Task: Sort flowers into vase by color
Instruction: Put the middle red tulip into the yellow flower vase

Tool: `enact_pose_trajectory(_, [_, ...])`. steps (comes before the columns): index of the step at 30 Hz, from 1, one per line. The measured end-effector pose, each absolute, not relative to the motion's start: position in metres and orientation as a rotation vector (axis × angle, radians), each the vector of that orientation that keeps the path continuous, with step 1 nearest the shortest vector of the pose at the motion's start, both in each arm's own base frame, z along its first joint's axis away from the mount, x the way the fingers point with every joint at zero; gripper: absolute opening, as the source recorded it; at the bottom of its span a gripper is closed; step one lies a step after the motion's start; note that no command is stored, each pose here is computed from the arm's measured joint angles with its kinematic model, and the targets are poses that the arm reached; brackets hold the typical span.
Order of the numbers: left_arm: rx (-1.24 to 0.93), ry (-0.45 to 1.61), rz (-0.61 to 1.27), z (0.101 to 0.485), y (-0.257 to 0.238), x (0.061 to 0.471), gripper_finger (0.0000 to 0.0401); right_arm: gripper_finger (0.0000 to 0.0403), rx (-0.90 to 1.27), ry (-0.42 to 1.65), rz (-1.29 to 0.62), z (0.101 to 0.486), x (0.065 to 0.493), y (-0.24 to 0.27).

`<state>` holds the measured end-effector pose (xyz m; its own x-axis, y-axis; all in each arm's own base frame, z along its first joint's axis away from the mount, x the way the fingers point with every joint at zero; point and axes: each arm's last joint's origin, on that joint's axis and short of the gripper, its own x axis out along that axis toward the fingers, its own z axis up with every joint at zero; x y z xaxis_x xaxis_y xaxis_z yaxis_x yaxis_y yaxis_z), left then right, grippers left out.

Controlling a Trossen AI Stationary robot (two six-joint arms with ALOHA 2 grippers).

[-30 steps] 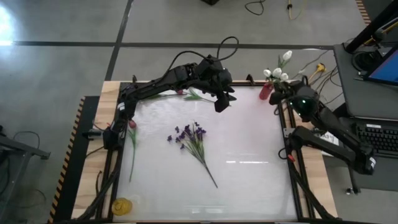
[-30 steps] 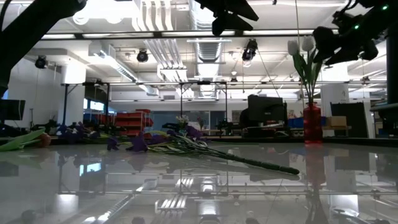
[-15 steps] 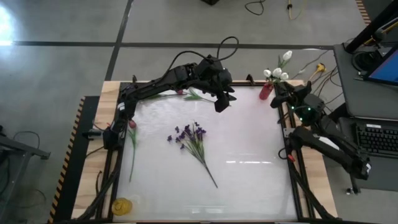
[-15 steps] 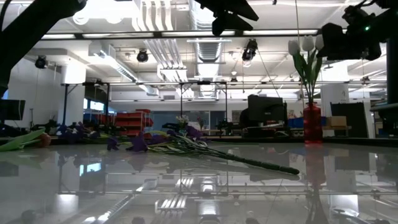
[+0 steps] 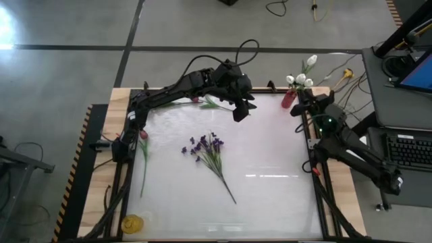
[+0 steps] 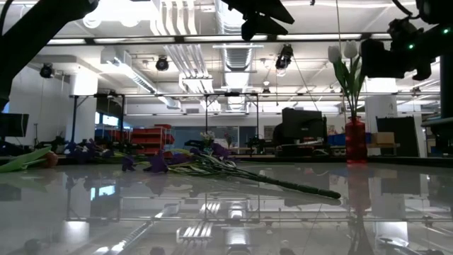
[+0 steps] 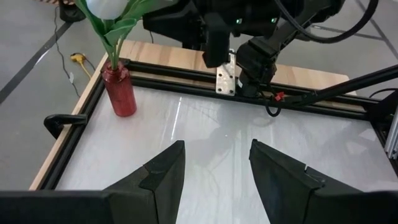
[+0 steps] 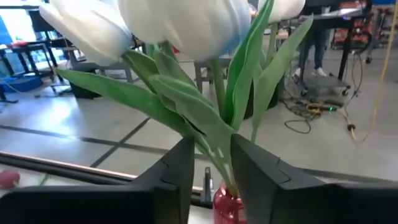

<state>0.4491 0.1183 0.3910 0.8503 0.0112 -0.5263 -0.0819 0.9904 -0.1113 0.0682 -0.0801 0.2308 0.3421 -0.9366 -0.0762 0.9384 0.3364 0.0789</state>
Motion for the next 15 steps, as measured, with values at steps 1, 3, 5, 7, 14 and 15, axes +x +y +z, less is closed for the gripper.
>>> enact_pose_trajectory(1, [-0.132,0.553,0.049,0.391,0.118,0.449,0.0169,0.0089,0.127,0.014,-1.222,0.230,0.068,-0.080])
enact_pose_trajectory(3, [-0.132,0.553,0.049,0.391,0.118,0.449,0.0169,0.0079,0.137,0.013,-1.224,0.228,0.068,-0.080])
enact_pose_trajectory(5, [-0.133,0.558,0.049,0.390,0.118,0.449,0.0169,0.0073,0.152,0.011,-1.222,0.227,0.069,-0.080])
enact_pose_trajectory(7, [-0.138,0.578,0.049,0.390,0.118,0.446,0.0169,0.0072,0.171,0.021,-1.209,0.225,0.069,-0.080])
enact_pose_trajectory(14, [-0.158,0.672,0.048,0.386,0.115,0.438,0.0169,0.0096,0.256,0.119,-1.117,0.224,0.068,-0.075])
enact_pose_trajectory(15, [-0.166,0.695,0.048,0.383,0.113,0.437,0.0169,0.0100,0.261,0.120,-1.093,0.225,0.068,-0.075])
